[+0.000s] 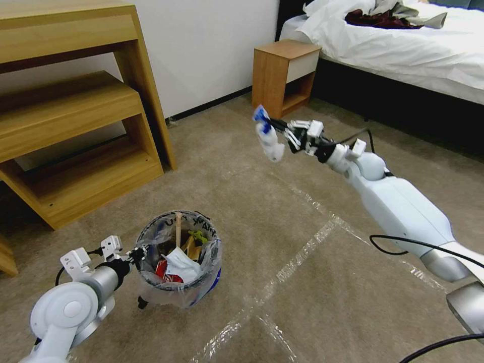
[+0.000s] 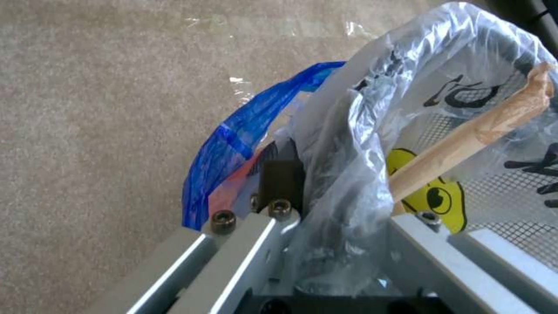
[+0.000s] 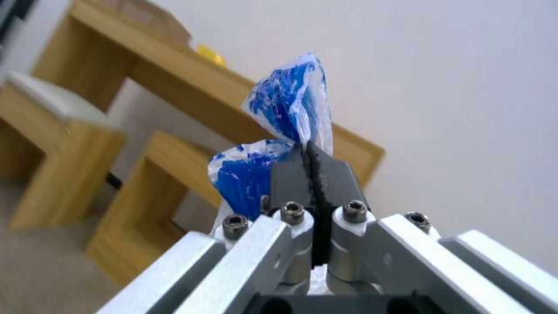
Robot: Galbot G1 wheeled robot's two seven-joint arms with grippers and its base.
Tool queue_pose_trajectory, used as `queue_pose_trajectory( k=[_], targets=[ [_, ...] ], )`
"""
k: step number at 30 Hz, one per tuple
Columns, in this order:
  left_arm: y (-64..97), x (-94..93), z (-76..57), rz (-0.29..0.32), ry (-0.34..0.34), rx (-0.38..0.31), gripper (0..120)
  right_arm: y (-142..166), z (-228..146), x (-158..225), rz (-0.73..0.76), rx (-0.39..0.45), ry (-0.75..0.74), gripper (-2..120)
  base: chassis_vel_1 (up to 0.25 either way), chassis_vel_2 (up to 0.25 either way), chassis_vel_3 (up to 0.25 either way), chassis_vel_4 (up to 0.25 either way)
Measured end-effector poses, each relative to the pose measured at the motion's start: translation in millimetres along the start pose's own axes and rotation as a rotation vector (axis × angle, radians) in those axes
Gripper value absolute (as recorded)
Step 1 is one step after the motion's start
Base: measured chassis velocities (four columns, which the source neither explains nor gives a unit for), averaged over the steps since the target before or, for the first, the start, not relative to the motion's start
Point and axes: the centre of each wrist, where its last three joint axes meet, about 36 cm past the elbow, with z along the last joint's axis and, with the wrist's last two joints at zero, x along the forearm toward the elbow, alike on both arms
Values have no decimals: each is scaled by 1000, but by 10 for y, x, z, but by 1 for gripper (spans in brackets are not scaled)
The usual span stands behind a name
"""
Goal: Pick up the trash bin and place the garbage on the floor into it.
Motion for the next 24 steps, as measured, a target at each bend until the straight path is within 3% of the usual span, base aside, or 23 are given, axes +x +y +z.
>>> queue_pose_trajectory(
  k=[9,14,18,24],
  targets=[
    [-43,42,-20,18,-8,5,0,200,-208,-767,-75,-63,-128,0,0,0,0,0],
    [-48,54,-33,21,-10,10,0,311,-243,-987,-103,-94,-158,0,0,0,0,0],
    [-57,63,-50,23,-14,13,0,513,-247,-1269,-150,-129,-190,0,0,0,0,0],
    [-69,76,-52,26,-19,17,0,1056,-130,-1715,-250,-204,-221,0,0,0,0,0]
  ],
)
